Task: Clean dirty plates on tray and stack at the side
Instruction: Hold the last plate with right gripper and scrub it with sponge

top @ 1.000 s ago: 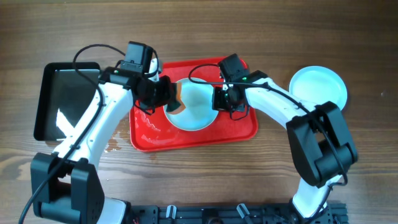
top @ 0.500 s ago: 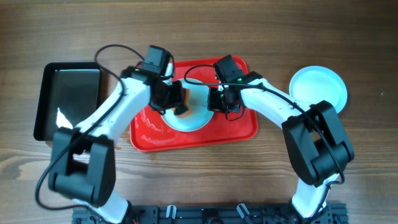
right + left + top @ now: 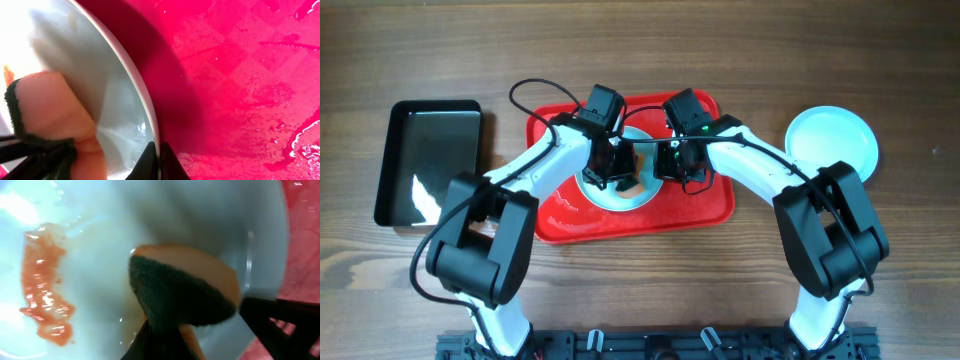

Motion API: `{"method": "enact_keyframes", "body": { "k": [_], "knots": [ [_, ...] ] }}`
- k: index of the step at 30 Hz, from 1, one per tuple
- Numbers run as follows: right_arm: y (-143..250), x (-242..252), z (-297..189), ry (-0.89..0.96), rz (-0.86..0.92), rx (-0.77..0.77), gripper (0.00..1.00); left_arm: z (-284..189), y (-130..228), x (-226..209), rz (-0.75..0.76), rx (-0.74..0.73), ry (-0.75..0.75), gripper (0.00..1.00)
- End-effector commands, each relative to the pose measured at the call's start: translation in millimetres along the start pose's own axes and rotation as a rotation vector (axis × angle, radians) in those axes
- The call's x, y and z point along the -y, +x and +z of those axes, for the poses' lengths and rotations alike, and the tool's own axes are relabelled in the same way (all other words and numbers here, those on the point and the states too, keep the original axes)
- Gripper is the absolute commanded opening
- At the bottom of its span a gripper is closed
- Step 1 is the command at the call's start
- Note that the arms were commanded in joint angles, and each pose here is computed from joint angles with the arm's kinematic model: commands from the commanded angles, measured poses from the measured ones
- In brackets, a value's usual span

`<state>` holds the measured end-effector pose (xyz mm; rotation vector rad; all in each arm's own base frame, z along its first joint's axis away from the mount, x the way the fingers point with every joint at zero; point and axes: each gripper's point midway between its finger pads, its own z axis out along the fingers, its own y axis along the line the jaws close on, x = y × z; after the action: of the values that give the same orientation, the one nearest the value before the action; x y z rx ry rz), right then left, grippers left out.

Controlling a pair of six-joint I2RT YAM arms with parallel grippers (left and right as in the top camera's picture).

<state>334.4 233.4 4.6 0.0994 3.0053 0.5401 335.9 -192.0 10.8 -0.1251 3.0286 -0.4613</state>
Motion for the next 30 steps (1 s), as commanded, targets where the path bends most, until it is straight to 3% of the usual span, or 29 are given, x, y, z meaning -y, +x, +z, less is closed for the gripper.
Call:
{"method": "enact_keyframes", "body": {
  "k": [1,9,15,19,26,30],
  "knots": [
    [12,7,12,0.024,-0.002,-0.059,0.04,7,-8,-67,-0.046,0.050,-0.315,0.04],
    [13,7,12,0.024,-0.013,-0.060,0.04,-24,-19,-137,-0.096,0.111,-0.614,0.04],
    [13,7,12,0.024,-0.013,-0.060,0.04,-42,-34,-132,-0.104,0.166,-0.606,0.04],
    [13,7,12,0.024,-0.013,-0.060,0.04,-61,-47,-99,-0.086,0.201,-0.488,0.04],
    [13,7,12,0.025,-0.012,-0.063,0.04,-67,-49,-1,-0.022,0.191,-0.049,0.04],
    [15,6,12,0.021,-0.010,-0.070,0.04,-47,-47,11,-0.038,0.174,-0.030,0.04]
  ]
}}
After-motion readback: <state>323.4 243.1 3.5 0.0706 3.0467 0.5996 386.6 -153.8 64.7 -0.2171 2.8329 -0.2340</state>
